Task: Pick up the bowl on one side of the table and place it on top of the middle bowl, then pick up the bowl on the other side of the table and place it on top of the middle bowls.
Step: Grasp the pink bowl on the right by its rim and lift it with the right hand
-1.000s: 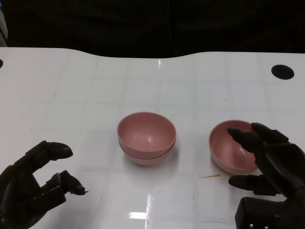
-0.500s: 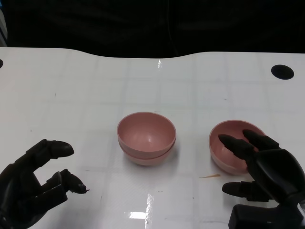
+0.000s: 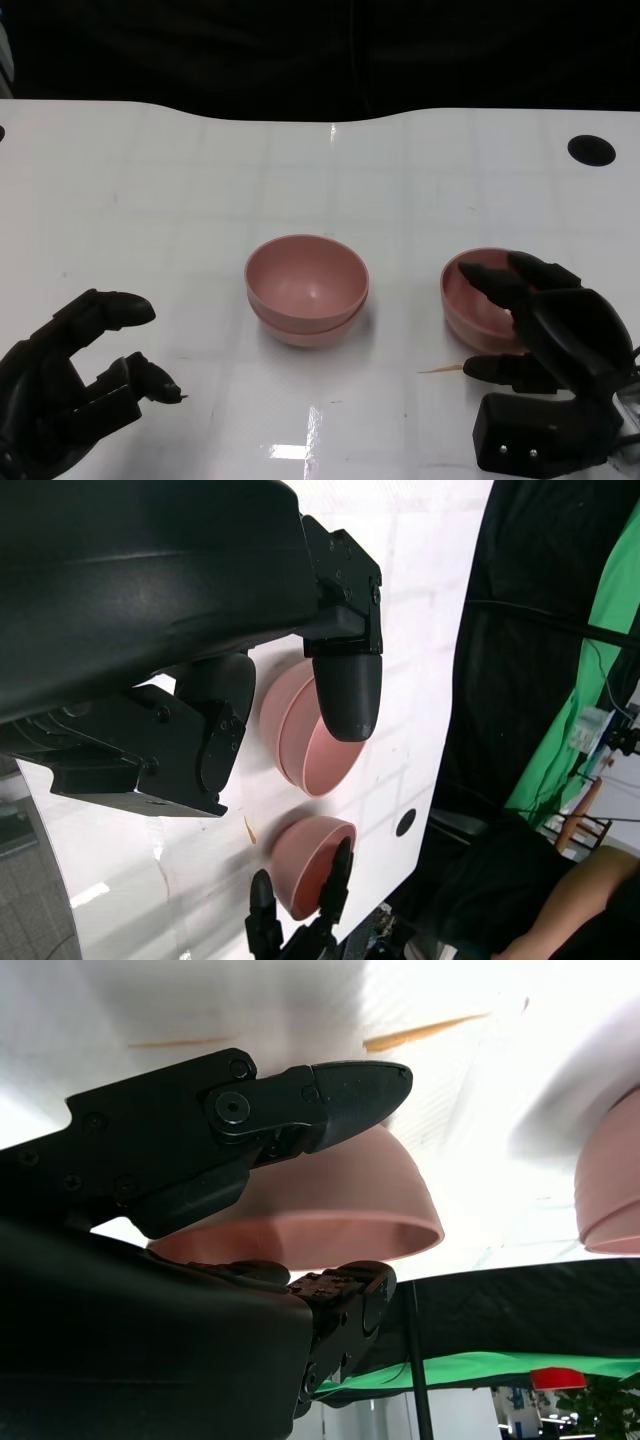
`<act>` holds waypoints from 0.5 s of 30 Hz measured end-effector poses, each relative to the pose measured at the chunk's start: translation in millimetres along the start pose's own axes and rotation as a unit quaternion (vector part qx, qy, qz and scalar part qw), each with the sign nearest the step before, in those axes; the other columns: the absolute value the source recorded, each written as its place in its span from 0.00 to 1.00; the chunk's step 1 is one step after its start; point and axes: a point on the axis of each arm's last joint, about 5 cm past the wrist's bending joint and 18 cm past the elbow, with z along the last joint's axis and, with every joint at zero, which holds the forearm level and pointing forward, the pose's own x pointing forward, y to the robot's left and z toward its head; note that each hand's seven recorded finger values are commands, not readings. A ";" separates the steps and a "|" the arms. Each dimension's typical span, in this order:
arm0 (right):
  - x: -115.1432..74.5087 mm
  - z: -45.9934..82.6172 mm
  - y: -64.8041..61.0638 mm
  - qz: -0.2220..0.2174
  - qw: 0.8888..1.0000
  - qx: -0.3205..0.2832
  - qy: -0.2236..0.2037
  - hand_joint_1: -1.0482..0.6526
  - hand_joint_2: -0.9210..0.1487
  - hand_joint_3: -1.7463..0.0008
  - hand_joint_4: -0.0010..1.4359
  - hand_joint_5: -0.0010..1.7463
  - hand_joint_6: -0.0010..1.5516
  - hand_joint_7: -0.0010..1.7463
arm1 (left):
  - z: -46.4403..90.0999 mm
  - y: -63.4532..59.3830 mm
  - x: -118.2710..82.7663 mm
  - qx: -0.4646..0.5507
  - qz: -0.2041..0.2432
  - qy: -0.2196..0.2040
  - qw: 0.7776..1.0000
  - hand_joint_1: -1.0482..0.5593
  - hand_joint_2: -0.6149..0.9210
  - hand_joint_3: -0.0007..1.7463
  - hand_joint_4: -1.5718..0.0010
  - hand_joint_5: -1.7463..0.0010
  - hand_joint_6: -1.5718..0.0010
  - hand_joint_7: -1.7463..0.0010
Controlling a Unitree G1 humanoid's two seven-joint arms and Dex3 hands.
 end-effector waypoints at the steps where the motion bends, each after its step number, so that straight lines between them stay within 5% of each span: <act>1: 2.1 -1.1 0.8 0.001 1.000 -0.001 0.001 0.11 0.00 0.88 0.20 0.02 0.21 0.01 | 0.1 -0.1 -0.1 0.000 0.000 0.000 1.000 0.81 1.00 0.84 0.68 0.00 0.91 0.00; 12: 15.4 -6.5 12.2 0.004 1.000 -0.006 0.019 0.16 0.00 0.89 0.24 0.02 0.25 0.02 | 0.7 -1.2 -0.9 0.002 -0.001 -0.002 1.000 0.81 1.00 0.85 0.70 0.00 0.93 0.00; 15: 15.5 -9.0 16.0 0.001 1.000 -0.011 0.022 0.26 0.00 0.93 0.30 0.04 0.31 0.03 | 1.0 -2.0 -1.2 0.002 0.001 0.001 1.000 0.81 1.00 0.85 0.70 0.00 0.94 0.00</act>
